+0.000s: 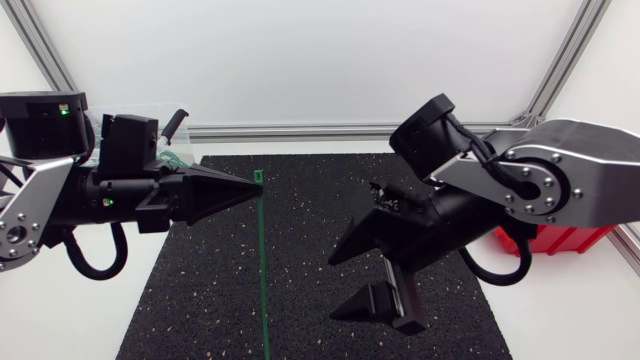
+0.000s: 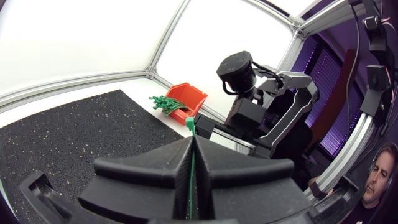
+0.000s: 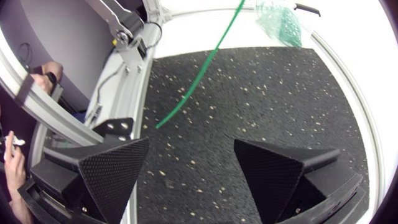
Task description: Take a green cable tie from the red box, thread the tail through the head to close it, then place it in the transparent bin on the left.
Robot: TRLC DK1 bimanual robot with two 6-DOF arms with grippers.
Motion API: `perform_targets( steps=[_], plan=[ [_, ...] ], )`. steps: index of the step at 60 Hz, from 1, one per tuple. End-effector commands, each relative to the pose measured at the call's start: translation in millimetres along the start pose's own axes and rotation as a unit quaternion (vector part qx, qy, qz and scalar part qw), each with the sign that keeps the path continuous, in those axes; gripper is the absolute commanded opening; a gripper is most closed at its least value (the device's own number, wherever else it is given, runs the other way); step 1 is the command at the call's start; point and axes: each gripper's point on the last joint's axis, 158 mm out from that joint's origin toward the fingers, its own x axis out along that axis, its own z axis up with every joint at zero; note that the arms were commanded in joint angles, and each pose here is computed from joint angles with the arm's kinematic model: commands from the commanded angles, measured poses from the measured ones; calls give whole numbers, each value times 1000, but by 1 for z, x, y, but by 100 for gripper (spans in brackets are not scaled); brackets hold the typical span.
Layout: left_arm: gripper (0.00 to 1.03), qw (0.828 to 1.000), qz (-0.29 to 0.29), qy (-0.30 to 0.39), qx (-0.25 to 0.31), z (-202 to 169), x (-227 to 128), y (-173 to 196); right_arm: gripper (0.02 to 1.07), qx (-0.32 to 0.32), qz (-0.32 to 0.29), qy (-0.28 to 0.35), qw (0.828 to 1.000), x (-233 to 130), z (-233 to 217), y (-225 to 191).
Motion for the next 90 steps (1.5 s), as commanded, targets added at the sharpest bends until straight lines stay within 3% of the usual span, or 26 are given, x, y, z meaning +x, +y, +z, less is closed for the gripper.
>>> perform_targets(
  steps=[1,13,32,41,55,75,82,90],
  plan=[
    [4,1000,-4,-8,1,13,-4,3,103,-33,-33,33,998,3,-11,-10],
    [4,1000,-9,-1,-17,12,-1,14,103,-49,-93,70,992,4,-15,-26],
    [4,996,-42,17,-79,16,4,27,103,-84,-111,76,987,13,-13,-36],
    [4,996,-37,9,-83,21,-3,36,103,-143,-128,60,980,18,-8,-50],
    [4,993,-41,8,-107,20,-7,46,103,-253,-180,15,950,27,4,-70],
    [4,988,-56,17,-140,15,-4,54,103,-422,-275,-34,863,15,38,-79],
    [4,987,-60,19,-146,15,-5,54,103,-473,-331,-77,813,2,56,-71],
    [4,986,-64,21,-151,14,-3,57,103,-536,-329,-84,773,15,55,-45]
  ],
)
